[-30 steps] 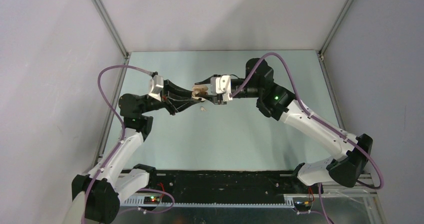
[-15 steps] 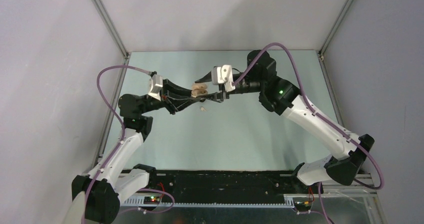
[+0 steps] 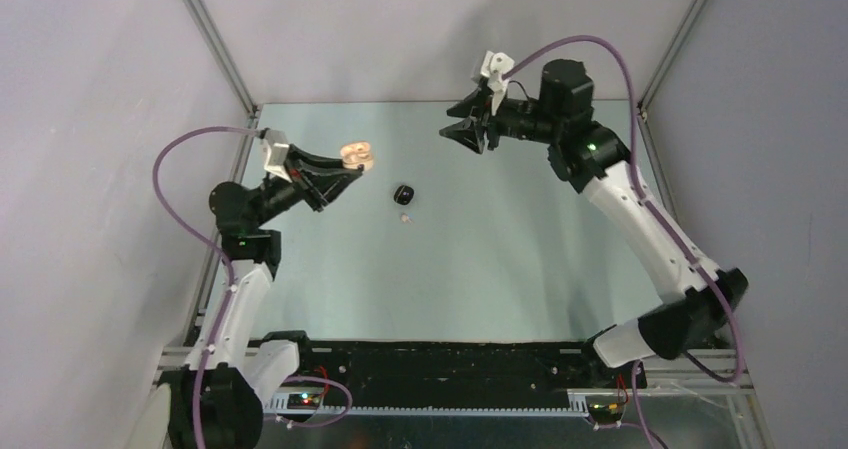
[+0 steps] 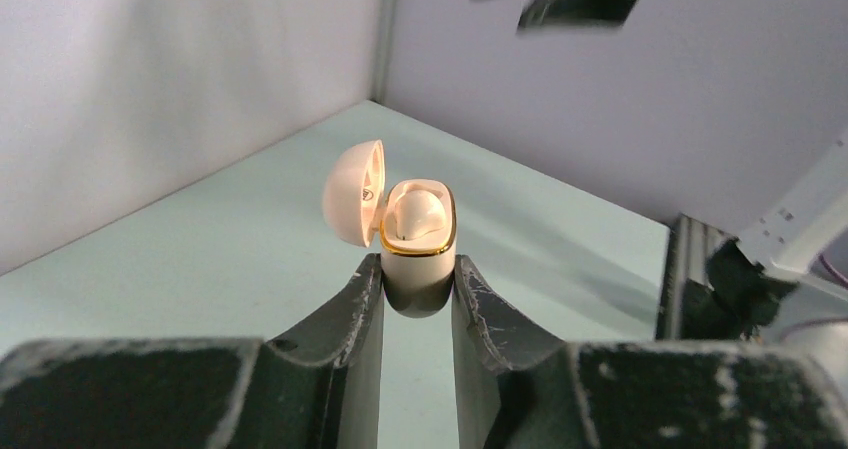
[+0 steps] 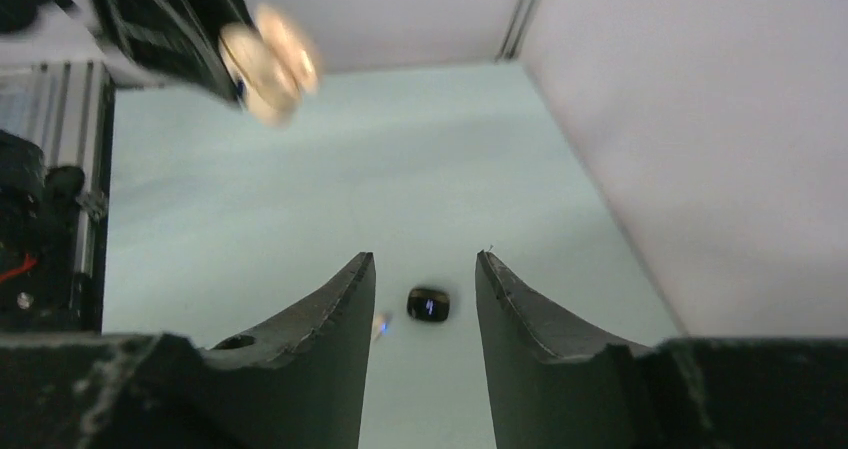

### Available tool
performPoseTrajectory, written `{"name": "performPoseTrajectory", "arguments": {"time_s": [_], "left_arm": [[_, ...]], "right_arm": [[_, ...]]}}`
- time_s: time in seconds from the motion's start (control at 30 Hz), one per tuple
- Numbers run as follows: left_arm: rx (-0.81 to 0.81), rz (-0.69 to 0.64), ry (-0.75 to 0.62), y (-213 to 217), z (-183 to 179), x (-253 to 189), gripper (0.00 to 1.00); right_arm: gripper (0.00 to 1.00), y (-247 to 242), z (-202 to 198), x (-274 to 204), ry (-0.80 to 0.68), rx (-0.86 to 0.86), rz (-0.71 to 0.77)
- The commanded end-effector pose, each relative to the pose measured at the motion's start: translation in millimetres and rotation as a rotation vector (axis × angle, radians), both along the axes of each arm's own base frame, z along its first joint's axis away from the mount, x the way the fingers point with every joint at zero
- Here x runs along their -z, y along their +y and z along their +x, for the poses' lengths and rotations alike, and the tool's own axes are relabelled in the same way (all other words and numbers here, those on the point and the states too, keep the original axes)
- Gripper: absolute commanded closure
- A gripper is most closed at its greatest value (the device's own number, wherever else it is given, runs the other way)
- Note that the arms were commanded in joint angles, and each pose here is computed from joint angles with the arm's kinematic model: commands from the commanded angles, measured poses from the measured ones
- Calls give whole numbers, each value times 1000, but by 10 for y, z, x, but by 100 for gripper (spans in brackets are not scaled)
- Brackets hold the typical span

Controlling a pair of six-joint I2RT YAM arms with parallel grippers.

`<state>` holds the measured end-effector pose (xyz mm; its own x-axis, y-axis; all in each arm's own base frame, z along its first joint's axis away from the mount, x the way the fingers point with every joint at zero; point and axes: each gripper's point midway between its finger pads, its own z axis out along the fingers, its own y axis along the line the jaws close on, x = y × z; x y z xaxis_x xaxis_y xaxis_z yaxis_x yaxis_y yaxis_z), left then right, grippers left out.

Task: Insert the wireless bluetooth earbuds into the charging case
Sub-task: Pick up the right earbud from the center of the board.

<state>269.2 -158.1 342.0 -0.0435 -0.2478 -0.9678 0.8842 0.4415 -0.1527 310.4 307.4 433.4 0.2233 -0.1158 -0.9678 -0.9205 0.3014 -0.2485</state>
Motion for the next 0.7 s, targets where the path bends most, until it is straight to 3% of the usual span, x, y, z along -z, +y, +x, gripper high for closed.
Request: {"name": "performPoseTrajectory", "arguments": {"time_s": [0.0,0.1,0.27,0.43,0.67], "left_arm": [[-122,-10,-32,298,-7,-296,100],[-153,7,-46,364,-89,-319,100],[-185,15,0,383,-180,-225,100],[-210,23,26,404,-231,-178,100],[-217,17,35,410,-287,-208,100]], "right_arm": [[56,46,212,961,169,-69,-197],[59,165,416,1421,206,-143,-337],[58,325,458,2046,391,-251,-556],[46,518,596,2582,317,-349,-705],[45,773,566,3163,229,-408,-806]]}}
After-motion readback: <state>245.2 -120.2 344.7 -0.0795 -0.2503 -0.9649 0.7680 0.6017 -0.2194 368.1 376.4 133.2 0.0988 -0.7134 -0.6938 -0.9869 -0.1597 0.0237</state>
